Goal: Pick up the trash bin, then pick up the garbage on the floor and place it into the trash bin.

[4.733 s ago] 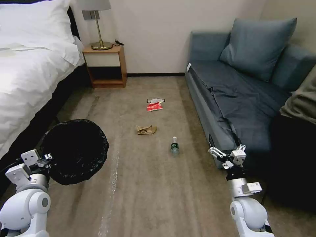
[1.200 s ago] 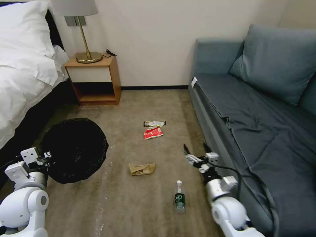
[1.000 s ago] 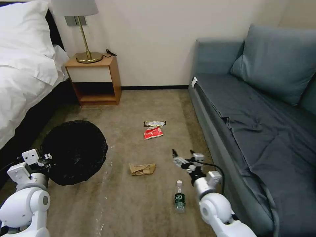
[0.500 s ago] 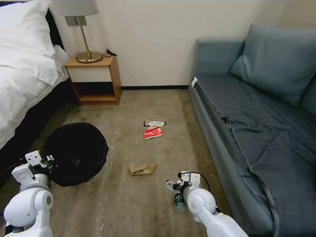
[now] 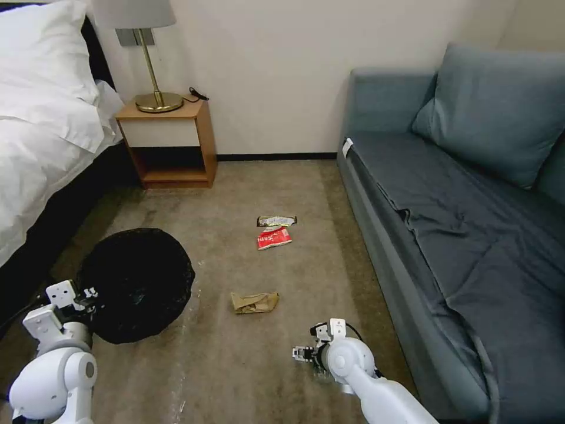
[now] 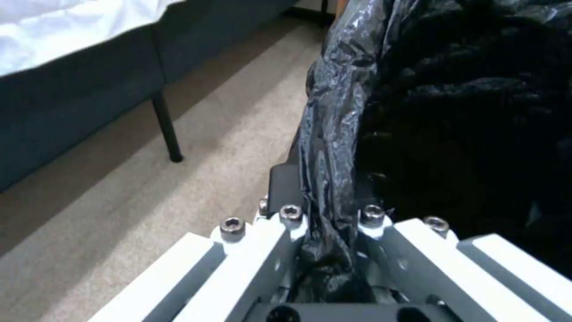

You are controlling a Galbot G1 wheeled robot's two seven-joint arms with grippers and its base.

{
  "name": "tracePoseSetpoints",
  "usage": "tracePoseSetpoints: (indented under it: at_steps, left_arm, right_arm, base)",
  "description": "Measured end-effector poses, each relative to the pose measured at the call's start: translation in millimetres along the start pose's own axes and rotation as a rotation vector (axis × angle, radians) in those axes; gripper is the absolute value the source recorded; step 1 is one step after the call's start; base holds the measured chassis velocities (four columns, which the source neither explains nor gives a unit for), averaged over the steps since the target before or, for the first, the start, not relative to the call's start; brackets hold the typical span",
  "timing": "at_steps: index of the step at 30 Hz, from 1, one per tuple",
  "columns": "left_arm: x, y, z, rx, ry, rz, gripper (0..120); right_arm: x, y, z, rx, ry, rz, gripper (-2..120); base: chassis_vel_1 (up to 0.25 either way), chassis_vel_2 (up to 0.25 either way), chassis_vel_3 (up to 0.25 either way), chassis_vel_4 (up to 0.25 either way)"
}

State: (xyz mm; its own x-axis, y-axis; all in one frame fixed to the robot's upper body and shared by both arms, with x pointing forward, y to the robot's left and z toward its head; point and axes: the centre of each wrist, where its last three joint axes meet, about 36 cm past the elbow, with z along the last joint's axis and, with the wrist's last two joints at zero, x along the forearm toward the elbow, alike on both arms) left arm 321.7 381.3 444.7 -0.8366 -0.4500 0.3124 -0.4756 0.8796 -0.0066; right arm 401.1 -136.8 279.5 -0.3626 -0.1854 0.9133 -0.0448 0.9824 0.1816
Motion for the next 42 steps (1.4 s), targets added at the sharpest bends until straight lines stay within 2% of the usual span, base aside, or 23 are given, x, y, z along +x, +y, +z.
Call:
tracePoseSetpoints:
  at_steps: [12, 14, 16, 18, 20, 21, 23, 28, 29, 30, 33, 39, 42]
  left_arm:
    - [4.2, 2.2, -5.8, -0.001, -0.014, -0.002, 2]
    - [4.3, 1.9, -6.2, -0.001, -0.015, -0.002, 2]
    - [4.2, 0.8, -6.7, 0.001, -0.015, 0.0, 2]
    - [4.1, 0.4, -6.7, 0.002, -0.015, 0.0, 2]
    - [4.1, 0.2, -6.7, 0.002, -0.015, -0.001, 2]
    - [4.1, 0.2, -6.7, 0.002, -0.015, -0.001, 2]
    - [4.1, 1.1, -7.2, 0.003, -0.016, -0.002, 2]
    - [3.7, 2.9, -8.9, 0.003, -0.02, -0.003, 2]
    - [3.2, 3.0, -9.6, 0.005, -0.021, -0.001, 2]
    - [3.2, 3.0, -9.6, 0.005, -0.021, -0.001, 2]
    - [2.0, 3.1, -8.9, 0.01, -0.018, 0.0, 2]
    - [0.9, 2.3, -7.3, 0.013, -0.011, 0.003, 2]
    - [-0.8, 2.3, -5.5, 0.015, -0.006, 0.001, 2]
  right_arm:
    - [-19.0, -14.9, 1.6, 0.025, -0.003, 0.003, 100]
    - [-19.8, -16.5, 2.9, 0.031, -0.012, 0.006, 96]
    - [-20.5, -17.5, 4.1, 0.034, -0.036, 0.012, 87]
    - [-21.9, -17.4, 5.4, 0.036, -0.053, 0.016, 83]
    - [-23.5, -17.2, 7.0, 0.042, -0.073, 0.02, 73]
    - [-23.5, -17.2, 7.0, 0.042, -0.073, 0.02, 73]
    - [-24.9, -16.8, 9.1, 0.044, -0.083, 0.027, 61]
    - [-25.4, -16.5, 10.2, 0.049, -0.098, 0.036, 49]
    - [-25.5, -16.5, 10.5, 0.051, -0.103, 0.038, 40]
    - [-25.5, -16.5, 10.5, 0.051, -0.103, 0.038, 40]
    - [-25.1, -16.9, 11.9, 0.056, -0.112, 0.043, 28]
    - [-24.3, -16.6, 13.0, 0.061, -0.129, 0.05, 16]
    - [-20.4, -13.7, 10.2, 0.065, -0.177, 0.052, 16]
  base:
    - [0.0, 0.0, 0.0, 0.0]
    - [0.0, 0.0, 0.0, 0.0]
    - [0.0, 0.0, 0.0, 0.0]
    - [0.0, 0.0, 0.0, 0.0]
    - [0.0, 0.0, 0.0, 0.0]
    - [0.0, 0.0, 0.0, 0.0]
    - [0.0, 0.0, 0.0, 0.0]
    - [0.0, 0.0, 0.0, 0.0]
    - [0.0, 0.0, 0.0, 0.0]
    - [0.0, 0.0, 0.0, 0.0]
    - [0.0, 0.0, 0.0, 0.0]
    - [0.0, 0.0, 0.0, 0.0]
    - [0.0, 0.0, 0.0, 0.0]
